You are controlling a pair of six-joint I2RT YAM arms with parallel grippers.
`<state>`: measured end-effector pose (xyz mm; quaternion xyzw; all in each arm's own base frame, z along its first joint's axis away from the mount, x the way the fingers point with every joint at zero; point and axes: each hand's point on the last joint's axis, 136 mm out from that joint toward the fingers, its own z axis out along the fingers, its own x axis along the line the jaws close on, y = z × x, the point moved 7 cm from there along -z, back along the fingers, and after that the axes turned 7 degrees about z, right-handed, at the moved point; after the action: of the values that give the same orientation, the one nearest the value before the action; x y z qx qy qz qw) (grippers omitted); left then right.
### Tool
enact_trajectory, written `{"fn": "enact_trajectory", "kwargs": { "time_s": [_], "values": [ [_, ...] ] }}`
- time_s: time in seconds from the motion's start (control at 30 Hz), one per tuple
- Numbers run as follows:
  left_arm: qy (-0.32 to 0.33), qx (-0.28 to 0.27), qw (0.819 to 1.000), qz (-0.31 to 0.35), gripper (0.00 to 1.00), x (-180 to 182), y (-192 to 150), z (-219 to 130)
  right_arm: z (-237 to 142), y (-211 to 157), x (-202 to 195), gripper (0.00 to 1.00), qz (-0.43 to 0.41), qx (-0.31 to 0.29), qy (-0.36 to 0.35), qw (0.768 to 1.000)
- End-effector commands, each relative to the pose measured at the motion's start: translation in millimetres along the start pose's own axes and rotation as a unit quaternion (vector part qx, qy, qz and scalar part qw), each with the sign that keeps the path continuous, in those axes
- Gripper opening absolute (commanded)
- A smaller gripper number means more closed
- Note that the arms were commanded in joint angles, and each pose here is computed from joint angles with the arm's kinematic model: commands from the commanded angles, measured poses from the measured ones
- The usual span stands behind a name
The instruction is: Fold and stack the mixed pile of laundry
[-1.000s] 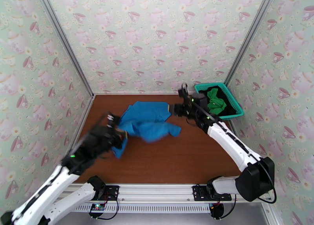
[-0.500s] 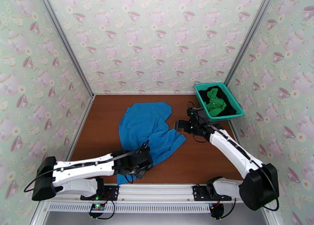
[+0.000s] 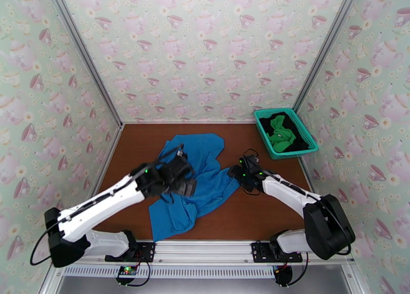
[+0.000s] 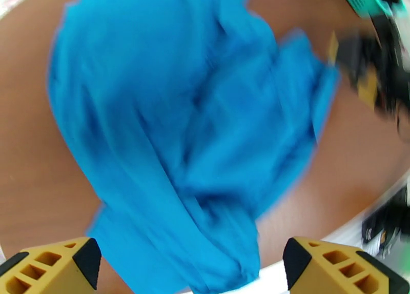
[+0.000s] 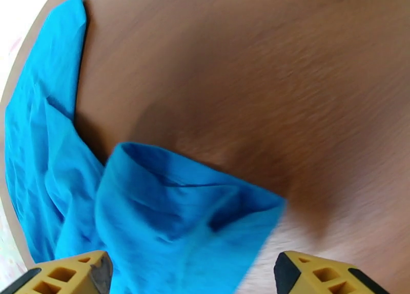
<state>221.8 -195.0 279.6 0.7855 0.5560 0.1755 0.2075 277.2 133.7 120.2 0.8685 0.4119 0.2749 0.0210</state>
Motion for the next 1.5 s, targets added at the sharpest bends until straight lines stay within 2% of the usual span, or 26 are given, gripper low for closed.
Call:
{"fn": "enact_trajectory", "kwargs": {
  "time_s": [0.0, 0.13, 0.23, 0.27, 0.37, 0.5, 0.57, 0.67, 0.8, 0.9, 1.07, 1.17, 1.3, 1.4, 1.47],
  "values": [
    [0.001, -0.019, 0.999, 0.043, 1.0, 4, 38, 25, 8, 2, 8, 0.82, 0.052, -0.034, -0.022, 0.998],
    [-0.006, -0.009, 0.999, 0.039, 0.97, 10, 69, 60, 9, -10, 4, 0.63, 0.054, -0.04, -0.055, 0.996],
    [0.005, 0.007, 1.0, 0.029, 0.96, 23, 84, 98, 11, -13, -3, 0.35, 0.055, -0.042, -0.072, 0.995],
    [0.011, 0.015, 1.0, 0.02, 0.95, 31, 87, 114, 11, -13, -5, 0.24, 0.054, -0.047, -0.078, 0.994],
    [0.026, 0.047, 0.998, -0.02, 0.9, 61, 92, 169, 8, -10, -6, 0.0, 0.045, -0.058, -0.091, 0.993],
    [0.026, 0.12, 0.99, -0.075, 0.79, 95, 77, 241, -2, 4, -3, 0.0, 0.008, -0.086, -0.1, 0.991],
    [0.035, 0.139, 0.985, -0.093, 0.75, 103, 65, 257, -10, 20, 1, 0.0, -0.014, -0.101, -0.099, 0.99],
    [0.052, 0.149, 0.981, -0.114, 0.73, 109, 46, 259, -25, 57, 9, 0.0, -0.048, -0.13, -0.09, 0.986],
    [0.077, 0.18, 0.971, -0.134, 0.69, 112, 11, 251, -46, 121, 36, 0.0, -0.095, -0.175, -0.066, 0.978],
    [0.067, 0.201, 0.964, -0.161, 0.67, 105, -26, 244, -52, 159, 70, 0.0, -0.132, -0.193, -0.03, 0.972],
    [0.038, 0.217, 0.952, -0.21, 0.65, 74, -94, 220, -43, 195, 129, 0.0, -0.185, -0.202, 0.039, 0.961],
    [0.017, 0.22, 0.948, -0.23, 0.66, 47, -127, 203, -33, 205, 150, 0.0, -0.193, -0.193, 0.067, 0.96],
    [-0.019, 0.206, 0.948, -0.241, 0.7, 4, -153, 176, -25, 202, 153, 0.0, -0.191, -0.179, 0.088, 0.961],
    [-0.02, 0.179, 0.956, -0.234, 0.73, -4, -145, 146, -22, 189, 139, 0.0, -0.192, -0.17, 0.094, 0.962],
    [-0.005, 0.143, 0.965, -0.22, 0.77, 4, -120, 119, -22, 178, 125, 0.0, -0.194, -0.164, 0.089, 0.963]
  ]
}}
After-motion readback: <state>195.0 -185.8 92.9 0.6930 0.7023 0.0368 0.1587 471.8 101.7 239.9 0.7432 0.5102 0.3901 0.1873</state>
